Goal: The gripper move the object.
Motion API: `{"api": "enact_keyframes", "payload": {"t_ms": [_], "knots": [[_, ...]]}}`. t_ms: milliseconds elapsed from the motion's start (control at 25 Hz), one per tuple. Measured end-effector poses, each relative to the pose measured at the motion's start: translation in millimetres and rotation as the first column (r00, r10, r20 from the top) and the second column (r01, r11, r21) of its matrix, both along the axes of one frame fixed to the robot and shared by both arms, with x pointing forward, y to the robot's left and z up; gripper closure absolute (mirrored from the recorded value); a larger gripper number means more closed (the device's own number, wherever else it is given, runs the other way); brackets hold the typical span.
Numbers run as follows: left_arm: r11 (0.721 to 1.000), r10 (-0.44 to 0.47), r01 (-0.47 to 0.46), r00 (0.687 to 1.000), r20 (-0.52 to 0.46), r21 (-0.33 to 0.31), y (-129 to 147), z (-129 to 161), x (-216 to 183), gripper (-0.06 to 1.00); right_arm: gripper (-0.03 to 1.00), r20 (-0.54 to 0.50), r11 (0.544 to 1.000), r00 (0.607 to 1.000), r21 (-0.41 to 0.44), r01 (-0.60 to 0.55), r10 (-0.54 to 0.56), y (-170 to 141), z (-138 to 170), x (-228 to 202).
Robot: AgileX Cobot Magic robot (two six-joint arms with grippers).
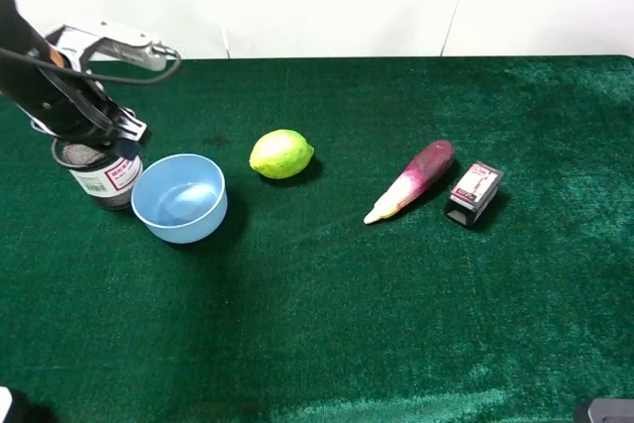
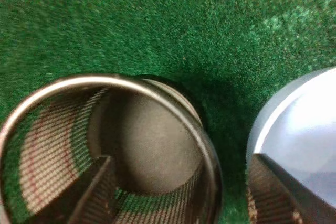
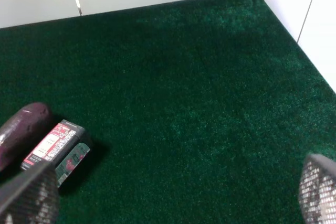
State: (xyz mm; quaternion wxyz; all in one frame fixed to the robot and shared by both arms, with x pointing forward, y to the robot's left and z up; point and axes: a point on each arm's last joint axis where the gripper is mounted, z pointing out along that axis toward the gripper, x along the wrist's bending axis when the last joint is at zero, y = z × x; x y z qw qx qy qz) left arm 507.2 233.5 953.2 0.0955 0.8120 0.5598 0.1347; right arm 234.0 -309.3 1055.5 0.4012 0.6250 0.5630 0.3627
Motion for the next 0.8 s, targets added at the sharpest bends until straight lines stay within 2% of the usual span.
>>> {"api": "enact_keyframes", "payload": {"t_ms": [200, 480, 800], "knots": [[1.0, 0.014, -0.014, 1.0, 0.006, 0.001, 4.1, 21.0, -12.1, 0.38, 0.27, 0.0, 1.0, 1.0, 0.0, 0.0, 0.0, 0.0, 0.0, 0.0], [0.997, 0.056, -0.053, 0.998, 0.04, -0.061, 6.8, 52.7, -32.3, 0.38, 0.27, 0.0, 1.0, 1.0, 0.0, 0.0, 0.0, 0.0, 0.0, 0.0], [0.993, 0.077, -0.072, 0.995, 0.061, -0.09, 15.3, 87.5, -66.0, 0.38, 0.27, 0.0, 1.0, 1.0, 0.0, 0.0, 0.0, 0.0, 0.0, 0.0]]}}
